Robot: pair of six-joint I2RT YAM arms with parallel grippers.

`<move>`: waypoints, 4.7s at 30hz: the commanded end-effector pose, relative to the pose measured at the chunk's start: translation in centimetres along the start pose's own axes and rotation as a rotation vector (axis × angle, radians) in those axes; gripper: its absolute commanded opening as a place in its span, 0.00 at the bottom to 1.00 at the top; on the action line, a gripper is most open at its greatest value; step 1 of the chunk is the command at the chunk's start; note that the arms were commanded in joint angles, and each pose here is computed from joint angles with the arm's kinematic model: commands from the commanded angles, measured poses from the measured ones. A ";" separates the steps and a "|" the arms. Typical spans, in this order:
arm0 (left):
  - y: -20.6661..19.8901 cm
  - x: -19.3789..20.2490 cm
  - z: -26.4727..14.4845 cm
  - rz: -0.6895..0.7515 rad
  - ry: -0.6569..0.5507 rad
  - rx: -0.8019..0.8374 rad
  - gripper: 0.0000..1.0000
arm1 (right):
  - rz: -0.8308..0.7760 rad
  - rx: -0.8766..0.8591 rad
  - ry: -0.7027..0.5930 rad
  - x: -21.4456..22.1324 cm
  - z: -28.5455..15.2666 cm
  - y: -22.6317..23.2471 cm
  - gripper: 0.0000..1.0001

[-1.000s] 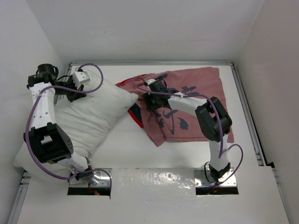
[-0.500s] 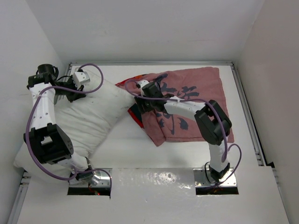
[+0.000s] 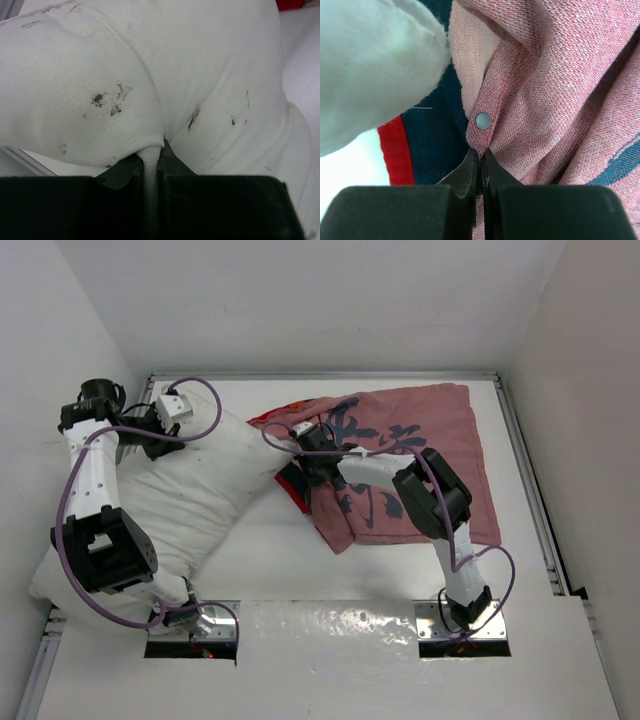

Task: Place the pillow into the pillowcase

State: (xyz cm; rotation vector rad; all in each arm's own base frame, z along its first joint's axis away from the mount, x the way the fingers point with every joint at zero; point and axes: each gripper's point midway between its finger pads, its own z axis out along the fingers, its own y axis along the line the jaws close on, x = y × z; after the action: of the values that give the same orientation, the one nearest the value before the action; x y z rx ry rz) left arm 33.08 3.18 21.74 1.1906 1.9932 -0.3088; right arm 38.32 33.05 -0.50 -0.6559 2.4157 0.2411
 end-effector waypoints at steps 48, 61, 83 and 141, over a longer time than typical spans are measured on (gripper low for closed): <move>-15.1 -8.9 7.4 0.122 -0.031 0.504 0.00 | 0.151 0.230 -0.479 -16.9 -15.3 -8.2 0.00; -20.7 -11.9 13.7 0.096 -0.098 0.741 0.00 | 0.020 -0.082 -0.526 -17.5 -18.5 -2.9 0.00; -1.7 -12.1 19.5 -0.249 -0.134 0.105 0.00 | -0.290 -0.364 -0.047 -0.3 -20.8 0.9 0.00; -8.1 -9.4 19.7 -0.052 0.104 -0.008 0.00 | 0.095 0.013 0.011 12.7 -18.0 -7.8 0.00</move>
State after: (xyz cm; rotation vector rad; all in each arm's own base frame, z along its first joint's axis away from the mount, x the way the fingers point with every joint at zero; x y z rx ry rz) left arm 35.50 -17.10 11.85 1.2535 2.2007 -0.3018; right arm 26.85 15.48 5.52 -0.2420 2.4640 0.2963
